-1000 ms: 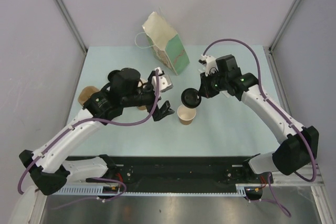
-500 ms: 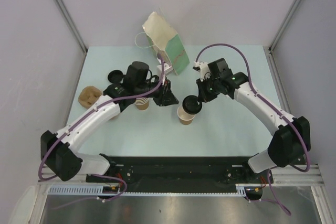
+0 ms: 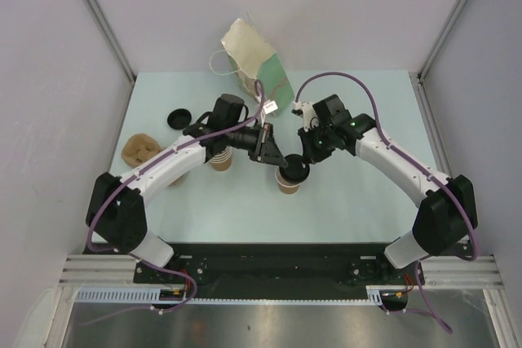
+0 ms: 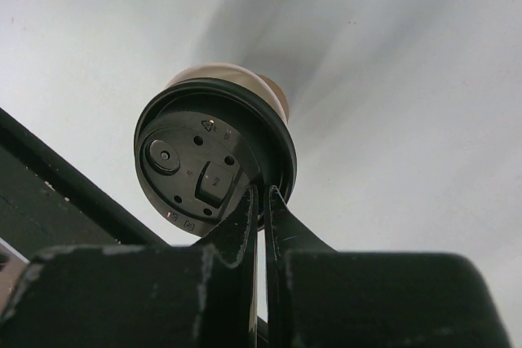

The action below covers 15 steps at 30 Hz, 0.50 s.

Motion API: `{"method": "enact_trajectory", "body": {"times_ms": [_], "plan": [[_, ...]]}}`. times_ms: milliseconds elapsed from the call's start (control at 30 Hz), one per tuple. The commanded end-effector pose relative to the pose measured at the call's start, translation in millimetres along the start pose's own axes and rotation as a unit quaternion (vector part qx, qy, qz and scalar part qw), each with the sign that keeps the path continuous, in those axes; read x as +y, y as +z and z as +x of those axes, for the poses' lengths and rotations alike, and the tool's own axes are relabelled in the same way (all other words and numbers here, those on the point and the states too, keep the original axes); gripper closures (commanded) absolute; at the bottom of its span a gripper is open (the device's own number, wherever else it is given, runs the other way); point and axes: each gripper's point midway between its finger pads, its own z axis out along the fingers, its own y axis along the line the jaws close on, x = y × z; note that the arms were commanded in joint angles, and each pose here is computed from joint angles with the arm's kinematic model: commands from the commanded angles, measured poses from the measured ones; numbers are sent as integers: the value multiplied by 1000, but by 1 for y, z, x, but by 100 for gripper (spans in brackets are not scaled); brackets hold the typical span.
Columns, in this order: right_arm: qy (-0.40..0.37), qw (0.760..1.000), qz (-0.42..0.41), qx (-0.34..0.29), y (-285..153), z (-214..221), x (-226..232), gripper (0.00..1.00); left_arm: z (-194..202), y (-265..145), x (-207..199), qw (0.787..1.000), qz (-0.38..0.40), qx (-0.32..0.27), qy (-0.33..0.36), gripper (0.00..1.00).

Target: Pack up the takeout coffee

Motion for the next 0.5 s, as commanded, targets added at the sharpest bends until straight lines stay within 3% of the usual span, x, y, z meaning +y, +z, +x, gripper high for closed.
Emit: {"method": "enact_trajectory", "body": {"times_ms": [0,467], "plan": [[3,1000,-6,-17,1,-15,3,100,-14,-10,-5,999,30,-20,-18,90],[7,1000,-27,4,19,-17,8,100,-11,-7,6,999,11,-19,-25,88]]}}
